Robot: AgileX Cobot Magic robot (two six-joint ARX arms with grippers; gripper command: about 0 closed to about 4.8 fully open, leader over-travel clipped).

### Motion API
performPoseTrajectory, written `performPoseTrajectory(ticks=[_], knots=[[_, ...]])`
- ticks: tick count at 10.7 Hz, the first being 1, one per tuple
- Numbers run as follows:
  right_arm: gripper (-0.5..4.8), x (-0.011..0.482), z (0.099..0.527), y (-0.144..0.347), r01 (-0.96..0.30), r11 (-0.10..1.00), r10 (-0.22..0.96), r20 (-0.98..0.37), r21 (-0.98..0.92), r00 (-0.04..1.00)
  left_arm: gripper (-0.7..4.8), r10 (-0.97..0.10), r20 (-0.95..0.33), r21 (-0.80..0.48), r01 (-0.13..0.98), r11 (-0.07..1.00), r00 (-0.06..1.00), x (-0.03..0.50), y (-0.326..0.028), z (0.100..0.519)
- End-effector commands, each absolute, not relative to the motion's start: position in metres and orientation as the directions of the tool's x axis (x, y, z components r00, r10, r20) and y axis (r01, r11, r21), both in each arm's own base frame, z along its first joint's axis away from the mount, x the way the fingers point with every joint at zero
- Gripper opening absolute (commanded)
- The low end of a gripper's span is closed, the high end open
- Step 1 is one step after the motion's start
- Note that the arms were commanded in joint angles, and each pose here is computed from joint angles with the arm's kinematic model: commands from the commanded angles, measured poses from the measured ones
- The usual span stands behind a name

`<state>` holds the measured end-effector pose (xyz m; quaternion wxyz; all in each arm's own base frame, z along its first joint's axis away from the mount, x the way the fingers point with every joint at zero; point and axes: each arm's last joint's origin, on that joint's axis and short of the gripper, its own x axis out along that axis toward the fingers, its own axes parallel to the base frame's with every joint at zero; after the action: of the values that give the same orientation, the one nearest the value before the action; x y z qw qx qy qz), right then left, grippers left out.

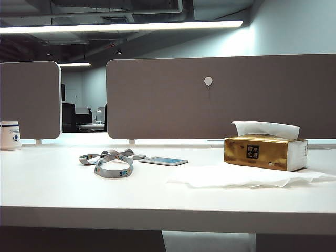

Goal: Pull out a tissue from the tissue box and use it to cover the ID card on the tabletop.

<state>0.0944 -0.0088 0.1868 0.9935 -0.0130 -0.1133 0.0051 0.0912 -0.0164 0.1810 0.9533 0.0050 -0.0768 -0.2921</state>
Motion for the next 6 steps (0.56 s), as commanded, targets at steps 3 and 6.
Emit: performPoseTrajectory(ticks=[3, 6], knots=[[-0.06, 0.089, 0.206, -0.003, -0.167, 0.983, 0.183, 0.271, -0.082, 0.945, -0.05, -0.685, 0.174, 0.045, 0.689, 0.723, 0.707, 0.087, -0.020, 0.187], [-0.06, 0.081, 0.227, -0.002, -0.161, 0.981, 0.183, 0.249, -0.104, 0.951, -0.05, -0.685, 0.174, 0.033, 0.691, 0.722, 0.707, 0.087, -0.020, 0.187]])
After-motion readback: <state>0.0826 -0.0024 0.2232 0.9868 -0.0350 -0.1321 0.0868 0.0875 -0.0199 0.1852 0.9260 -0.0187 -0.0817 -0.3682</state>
